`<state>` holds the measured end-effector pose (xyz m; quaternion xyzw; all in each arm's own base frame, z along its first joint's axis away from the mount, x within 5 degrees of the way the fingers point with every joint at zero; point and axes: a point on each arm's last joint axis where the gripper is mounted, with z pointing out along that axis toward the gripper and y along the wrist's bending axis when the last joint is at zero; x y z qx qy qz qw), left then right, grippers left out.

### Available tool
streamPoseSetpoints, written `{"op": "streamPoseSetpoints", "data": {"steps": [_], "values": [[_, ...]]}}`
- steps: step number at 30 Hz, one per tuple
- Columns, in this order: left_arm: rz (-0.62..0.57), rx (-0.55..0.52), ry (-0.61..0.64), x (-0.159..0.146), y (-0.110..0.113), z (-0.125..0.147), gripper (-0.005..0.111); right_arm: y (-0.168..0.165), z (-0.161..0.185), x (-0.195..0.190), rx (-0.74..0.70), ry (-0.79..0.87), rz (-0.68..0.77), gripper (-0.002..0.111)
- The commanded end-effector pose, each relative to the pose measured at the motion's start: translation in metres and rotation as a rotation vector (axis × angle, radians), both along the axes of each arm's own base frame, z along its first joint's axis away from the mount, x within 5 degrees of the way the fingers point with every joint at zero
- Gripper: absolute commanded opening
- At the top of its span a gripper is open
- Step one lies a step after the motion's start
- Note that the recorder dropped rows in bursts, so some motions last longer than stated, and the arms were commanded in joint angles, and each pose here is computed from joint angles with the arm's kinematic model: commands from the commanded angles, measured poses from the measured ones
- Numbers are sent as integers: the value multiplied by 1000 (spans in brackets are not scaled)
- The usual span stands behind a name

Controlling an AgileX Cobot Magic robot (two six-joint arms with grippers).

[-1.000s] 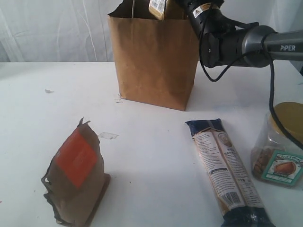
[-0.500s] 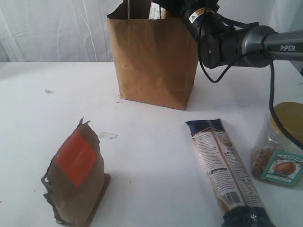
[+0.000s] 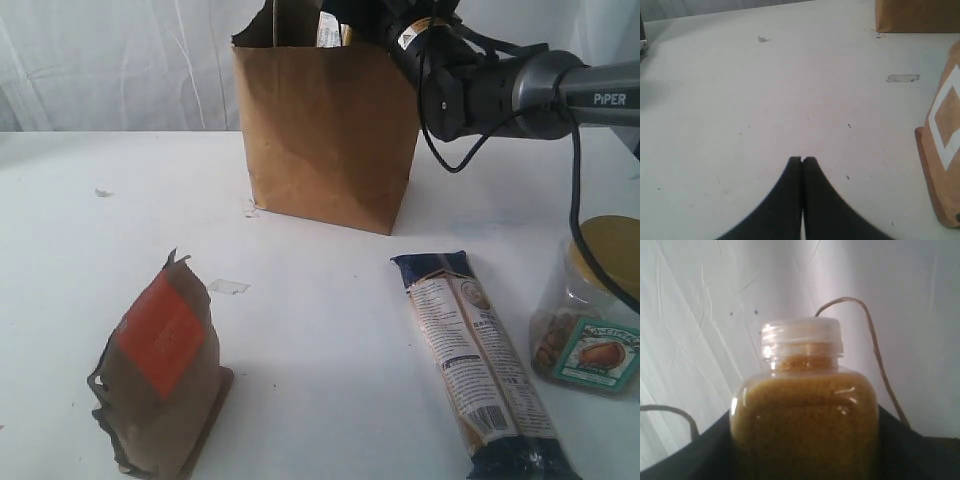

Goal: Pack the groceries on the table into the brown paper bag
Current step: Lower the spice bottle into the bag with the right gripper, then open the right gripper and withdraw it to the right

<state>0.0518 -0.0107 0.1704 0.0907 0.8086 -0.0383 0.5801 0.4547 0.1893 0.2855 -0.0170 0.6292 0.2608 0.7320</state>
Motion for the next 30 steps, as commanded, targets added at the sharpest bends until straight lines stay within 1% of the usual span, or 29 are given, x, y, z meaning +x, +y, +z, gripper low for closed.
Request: {"op": "streamPoseSetpoints", "data": {"steps": [1,6,8,13,15,24,30], "values": [[-6,0,-1,0,0,-1,0,-2,23,-5,33,-90,-4,51],[-6,0,-1,0,0,-1,0,-3,23,-5,66,-77,4,51],[-6,0,-1,0,0,-1,0,-3,23,-5,66,-77,4,53],[-6,0,-1,0,0,-1,0,-3,22,-4,66,-75,4,74],[-6,0,-1,0,0,-1,0,-2,21,-4,62,-65,4,78],[-6,0,-1,0,0,-1,0,0,6,-2,-3,93,11,79],[-6,0,-1,0,0,-1,0,0,5,-1,-5,102,10,79]]}}
